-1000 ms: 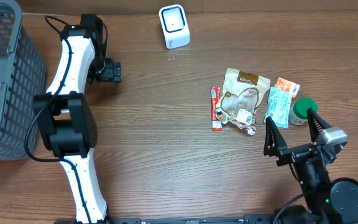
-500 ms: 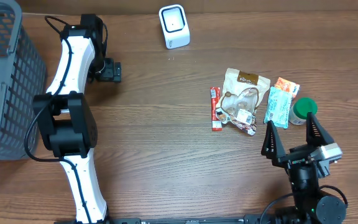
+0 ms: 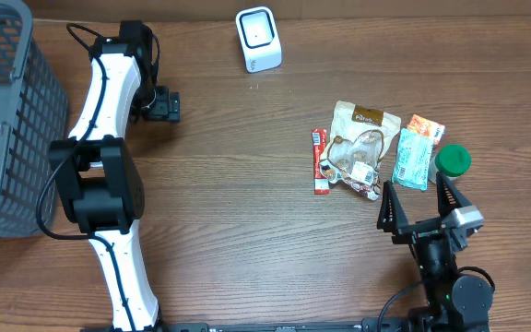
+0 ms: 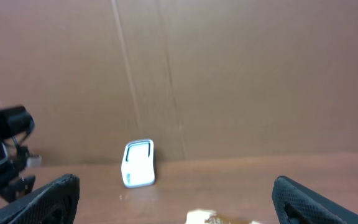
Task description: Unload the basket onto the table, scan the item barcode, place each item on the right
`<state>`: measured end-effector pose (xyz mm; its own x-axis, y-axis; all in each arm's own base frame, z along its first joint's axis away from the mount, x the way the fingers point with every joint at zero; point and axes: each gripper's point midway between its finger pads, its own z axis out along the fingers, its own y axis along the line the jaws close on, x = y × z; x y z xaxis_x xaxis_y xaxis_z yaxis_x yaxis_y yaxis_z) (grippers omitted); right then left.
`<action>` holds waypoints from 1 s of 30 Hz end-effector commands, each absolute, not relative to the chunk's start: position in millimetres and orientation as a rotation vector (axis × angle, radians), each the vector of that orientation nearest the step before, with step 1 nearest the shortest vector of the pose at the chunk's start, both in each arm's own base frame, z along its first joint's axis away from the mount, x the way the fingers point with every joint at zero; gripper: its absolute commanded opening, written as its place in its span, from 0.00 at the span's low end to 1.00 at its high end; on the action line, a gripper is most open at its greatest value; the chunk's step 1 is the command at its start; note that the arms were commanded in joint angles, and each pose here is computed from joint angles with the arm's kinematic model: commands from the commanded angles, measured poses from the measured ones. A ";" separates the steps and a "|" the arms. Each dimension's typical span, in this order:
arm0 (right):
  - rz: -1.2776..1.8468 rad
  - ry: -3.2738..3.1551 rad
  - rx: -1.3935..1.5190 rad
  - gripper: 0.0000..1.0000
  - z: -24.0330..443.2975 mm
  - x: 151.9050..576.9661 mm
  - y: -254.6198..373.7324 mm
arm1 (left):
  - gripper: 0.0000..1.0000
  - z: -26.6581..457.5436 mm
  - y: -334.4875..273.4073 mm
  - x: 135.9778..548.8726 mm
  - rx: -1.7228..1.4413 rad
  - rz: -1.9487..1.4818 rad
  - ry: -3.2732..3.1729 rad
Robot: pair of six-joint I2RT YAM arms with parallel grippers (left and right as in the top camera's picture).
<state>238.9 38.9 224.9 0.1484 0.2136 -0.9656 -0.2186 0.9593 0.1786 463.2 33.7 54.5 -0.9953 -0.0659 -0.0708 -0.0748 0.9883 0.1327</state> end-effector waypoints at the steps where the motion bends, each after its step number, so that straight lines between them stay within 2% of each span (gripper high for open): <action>1: 0.296 1.439 0.020 1.00 209.4 241.6 34.7 | 0.99 56.7 35.6 467.7 -0.077 0.222 3.055; 6: 0.289 1.599 0.033 1.00 170.4 243.9 34.9 | 1.00 56.6 35.6 467.6 -0.077 0.222 3.056; 30: 0.293 1.598 0.029 1.00 170.5 243.8 35.7 | 0.99 56.6 35.6 467.6 -0.077 0.222 3.056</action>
